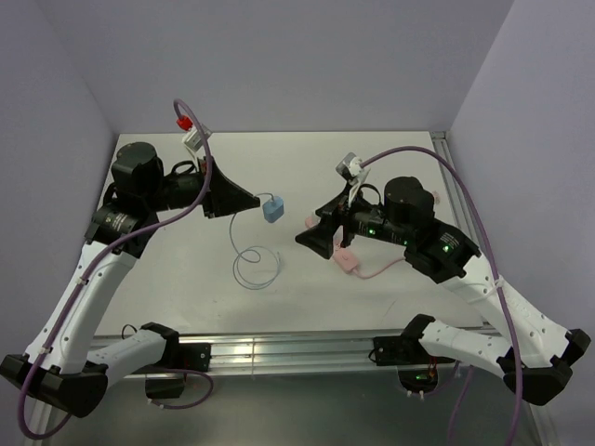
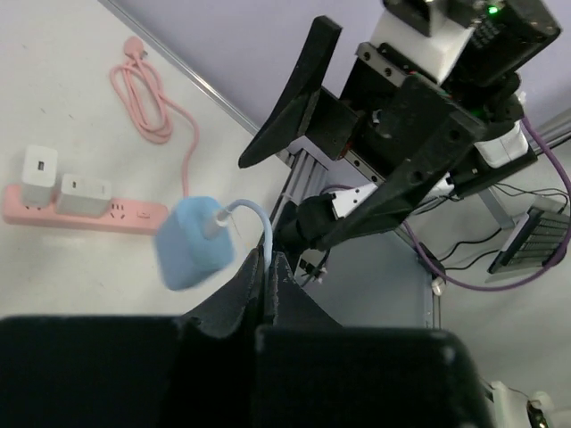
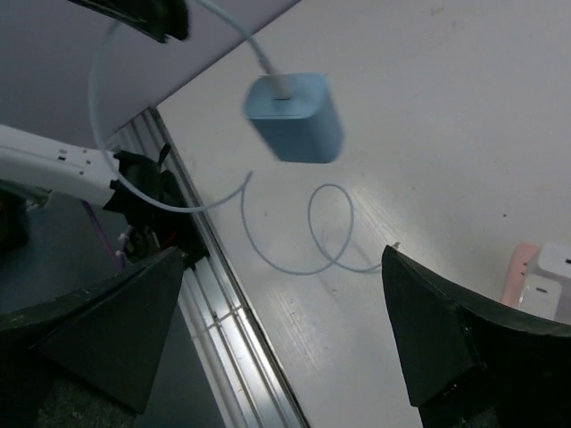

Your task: Insert the plug

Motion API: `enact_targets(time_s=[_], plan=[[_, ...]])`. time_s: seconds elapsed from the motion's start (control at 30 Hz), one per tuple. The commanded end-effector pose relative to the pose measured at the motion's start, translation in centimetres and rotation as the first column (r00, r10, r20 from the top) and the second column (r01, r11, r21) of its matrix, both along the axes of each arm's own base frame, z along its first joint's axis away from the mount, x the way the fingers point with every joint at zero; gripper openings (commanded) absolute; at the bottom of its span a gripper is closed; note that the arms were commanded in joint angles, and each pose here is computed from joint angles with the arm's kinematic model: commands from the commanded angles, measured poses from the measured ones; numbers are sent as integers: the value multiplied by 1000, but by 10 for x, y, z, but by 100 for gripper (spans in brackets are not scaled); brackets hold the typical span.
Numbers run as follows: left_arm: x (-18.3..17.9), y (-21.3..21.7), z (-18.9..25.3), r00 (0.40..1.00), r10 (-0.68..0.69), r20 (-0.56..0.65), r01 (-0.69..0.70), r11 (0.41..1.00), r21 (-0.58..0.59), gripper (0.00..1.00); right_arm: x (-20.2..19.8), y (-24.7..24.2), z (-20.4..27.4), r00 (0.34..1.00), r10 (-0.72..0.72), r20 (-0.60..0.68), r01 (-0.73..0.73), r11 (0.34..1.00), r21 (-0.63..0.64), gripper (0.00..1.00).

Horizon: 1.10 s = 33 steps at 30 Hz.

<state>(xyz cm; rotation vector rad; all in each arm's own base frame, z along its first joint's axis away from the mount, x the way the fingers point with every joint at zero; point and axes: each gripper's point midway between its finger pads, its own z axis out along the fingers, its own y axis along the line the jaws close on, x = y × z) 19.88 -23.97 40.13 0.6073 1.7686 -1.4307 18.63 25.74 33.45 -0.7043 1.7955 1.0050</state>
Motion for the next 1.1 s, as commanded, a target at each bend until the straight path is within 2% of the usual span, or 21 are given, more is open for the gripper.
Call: enact_targets(time_s=[0.0,0.13,0.37,0.47,0.6,0.7,0.77,0.93,1.07], plan=[[-17,-5,7,997,-68,22,68,997,-30,0,-6,2,23,997,3,82,-2,1000,-4,99],[-18,-6,0,999,-51,-4,51,998,-25,0,-11,10,22,997,53,60,-53,999,-6,98],[-9,-11,-18,986,4,-164,-10,999,-35,0,-3,21,13,1000,-6,27,5,1000,24,98],[-5,-14,-29,975,17,-221,-24,999,-28,0,3,27,11,999,-47,24,47,999,-4,97],[-2,-16,-37,966,43,-255,-51,998,-26,0,12,35,-1,993,-113,22,114,991,-68,96],[-1,-17,-40,949,72,-306,-87,996,-35,0,29,29,-12,960,-276,49,280,952,-121,95],[6,-16,-42,933,124,-338,-145,989,-36,0,33,29,-19,943,-328,53,332,934,-135,94],[11,-17,-46,874,145,-465,-216,971,-105,0,37,35,-24,891,-447,76,453,885,-103,88],[14,-15,-49,845,187,-501,-267,959,-93,0,32,47,-27,881,-459,112,469,877,-99,86]])
